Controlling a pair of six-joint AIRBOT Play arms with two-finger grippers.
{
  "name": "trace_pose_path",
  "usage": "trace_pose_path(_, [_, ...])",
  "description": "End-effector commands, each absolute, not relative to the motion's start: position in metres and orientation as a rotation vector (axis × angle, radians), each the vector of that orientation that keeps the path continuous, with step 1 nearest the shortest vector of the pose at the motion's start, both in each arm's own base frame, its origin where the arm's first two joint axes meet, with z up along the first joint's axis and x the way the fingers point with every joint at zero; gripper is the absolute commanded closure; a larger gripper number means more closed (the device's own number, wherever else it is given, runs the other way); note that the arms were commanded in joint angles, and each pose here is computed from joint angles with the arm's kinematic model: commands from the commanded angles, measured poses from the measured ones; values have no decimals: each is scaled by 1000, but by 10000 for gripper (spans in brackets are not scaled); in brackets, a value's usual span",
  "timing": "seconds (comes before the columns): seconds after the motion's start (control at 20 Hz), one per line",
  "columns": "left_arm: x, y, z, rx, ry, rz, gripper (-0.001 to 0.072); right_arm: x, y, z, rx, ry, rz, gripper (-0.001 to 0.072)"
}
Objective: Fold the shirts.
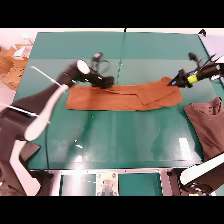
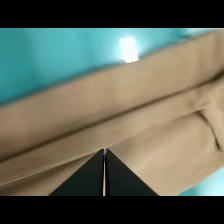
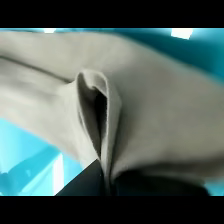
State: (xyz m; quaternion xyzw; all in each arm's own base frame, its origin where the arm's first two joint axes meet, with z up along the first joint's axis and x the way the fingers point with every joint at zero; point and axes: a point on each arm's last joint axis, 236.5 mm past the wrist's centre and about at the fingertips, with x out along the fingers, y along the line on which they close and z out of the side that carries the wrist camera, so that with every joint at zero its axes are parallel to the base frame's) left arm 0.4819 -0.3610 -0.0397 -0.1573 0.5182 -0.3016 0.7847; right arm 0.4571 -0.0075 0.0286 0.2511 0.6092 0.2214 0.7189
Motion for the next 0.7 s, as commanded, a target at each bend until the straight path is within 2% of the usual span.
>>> trace_pose_path(0.0, [463, -438, -61, -413, 1055, -709, 686, 443, 26, 96, 467, 1271, 538, 695])
trace_pose_path(0.2, [448, -465, -74, -453, 1079, -736, 686, 429, 51, 139, 409, 1207, 561, 695])
trace_pose_path(0.4, [446, -476, -75, -486, 1084, -767, 686, 423, 68, 153, 385, 1191, 581, 694])
trace_pose_path(0.65, [463, -447, -24, -442, 1101, -893, 686, 423, 71, 153, 394, 1194, 578, 695])
